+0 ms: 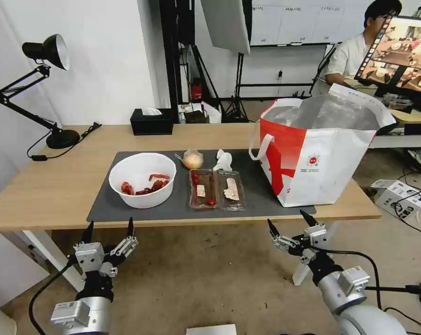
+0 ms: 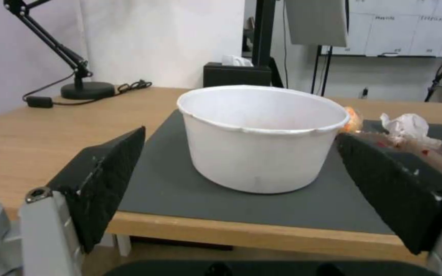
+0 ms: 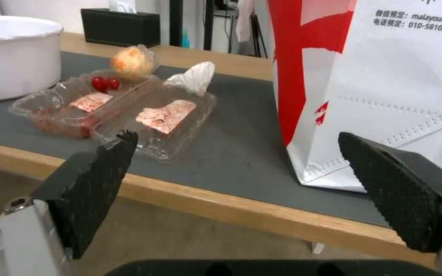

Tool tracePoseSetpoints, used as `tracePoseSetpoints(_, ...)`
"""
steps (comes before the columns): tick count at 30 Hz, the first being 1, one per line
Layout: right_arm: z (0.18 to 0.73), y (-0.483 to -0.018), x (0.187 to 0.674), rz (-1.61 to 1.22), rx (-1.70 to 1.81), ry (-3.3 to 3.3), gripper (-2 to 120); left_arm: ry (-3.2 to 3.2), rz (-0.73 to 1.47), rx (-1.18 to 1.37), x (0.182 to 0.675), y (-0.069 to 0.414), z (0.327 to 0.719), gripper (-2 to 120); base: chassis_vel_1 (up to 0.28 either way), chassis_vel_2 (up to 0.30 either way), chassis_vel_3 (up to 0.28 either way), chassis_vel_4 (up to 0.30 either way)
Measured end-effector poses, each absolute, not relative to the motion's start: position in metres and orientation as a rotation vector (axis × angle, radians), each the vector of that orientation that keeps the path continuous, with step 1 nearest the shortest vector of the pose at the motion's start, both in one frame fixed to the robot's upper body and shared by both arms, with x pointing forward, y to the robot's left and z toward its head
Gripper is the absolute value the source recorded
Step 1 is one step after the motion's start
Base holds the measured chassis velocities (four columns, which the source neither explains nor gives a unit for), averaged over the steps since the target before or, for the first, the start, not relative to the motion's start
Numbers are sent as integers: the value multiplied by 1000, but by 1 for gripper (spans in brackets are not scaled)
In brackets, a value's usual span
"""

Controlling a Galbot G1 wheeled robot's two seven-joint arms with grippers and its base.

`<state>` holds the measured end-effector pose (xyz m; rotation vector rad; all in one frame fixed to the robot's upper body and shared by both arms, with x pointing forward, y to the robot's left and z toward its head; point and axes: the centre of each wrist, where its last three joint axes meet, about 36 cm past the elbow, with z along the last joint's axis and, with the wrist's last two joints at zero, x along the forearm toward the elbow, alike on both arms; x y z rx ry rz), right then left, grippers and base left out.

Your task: Pick up the trash from the table and place it into the takeout bag.

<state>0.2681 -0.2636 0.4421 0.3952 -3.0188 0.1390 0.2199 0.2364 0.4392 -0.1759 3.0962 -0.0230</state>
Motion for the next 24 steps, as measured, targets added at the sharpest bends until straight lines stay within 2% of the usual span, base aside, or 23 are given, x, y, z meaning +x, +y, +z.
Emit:
tracePoseSetpoints(4, 439, -261, 269, 103, 408, -3013, 100, 3094, -19, -169, 220, 236, 437, 100, 0, 0, 0, 0)
tracePoseSetpoints(7, 439, -252, 269, -130, 437, -2990, 100, 3079, -12, -152, 220, 237, 435, 100, 0, 0, 0, 0)
tracePoseSetpoints(8, 439, -252, 269, -130, 437, -2990, 100, 3079, -12, -152, 220, 237, 435, 100, 0, 0, 0, 0)
tracePoseSetpoints(10, 444, -243, 272, -393, 447, -2941, 100, 3073, -4, -140, 220, 239, 435, 100, 0, 0, 0, 0)
tracePoseSetpoints(11, 448, -235, 275, -615, 438, -2881, 100, 3071, 3, -137, 220, 240, 435, 100, 0, 0, 0, 0)
tracePoseSetpoints(12, 448, -235, 275, -615, 438, -2881, 100, 3071, 3, -137, 220, 240, 435, 100, 0, 0, 0, 0)
tracePoseSetpoints(13, 453, -229, 279, -794, 425, -2816, 100, 3071, 5, -138, 220, 241, 435, 100, 0, 0, 0, 0)
tracePoseSetpoints(14, 455, -226, 280, -860, 418, -2789, 100, 3071, 5, -139, 219, 242, 435, 100, 0, 0, 0, 0)
tracePoseSetpoints(15, 471, -217, 286, -1132, 373, -2655, 100, 3073, 0, -142, 219, 243, 436, 100, 0, 0, 0, 0)
tracePoseSetpoints(16, 471, -217, 286, -1132, 373, -2655, 100, 3073, 0, -142, 219, 243, 436, 100, 0, 0, 0, 0)
tracePoseSetpoints(17, 483, -213, 293, -1299, 336, -2543, 100, 3074, 1, -146, 218, 244, 438, 100, 0, 0, 0, 0)
tracePoseSetpoints(19, 493, -211, 303, -1455, 295, -2398, 100, 3081, 5, -154, 216, 245, 437, 100, 0, 0, 0, 0)
tracePoseSetpoints(24, 493, -208, 314, -1542, 260, -2266, 100, 3094, 4, -173, 212, 245, 435, 100, 0, 0, 0, 0)
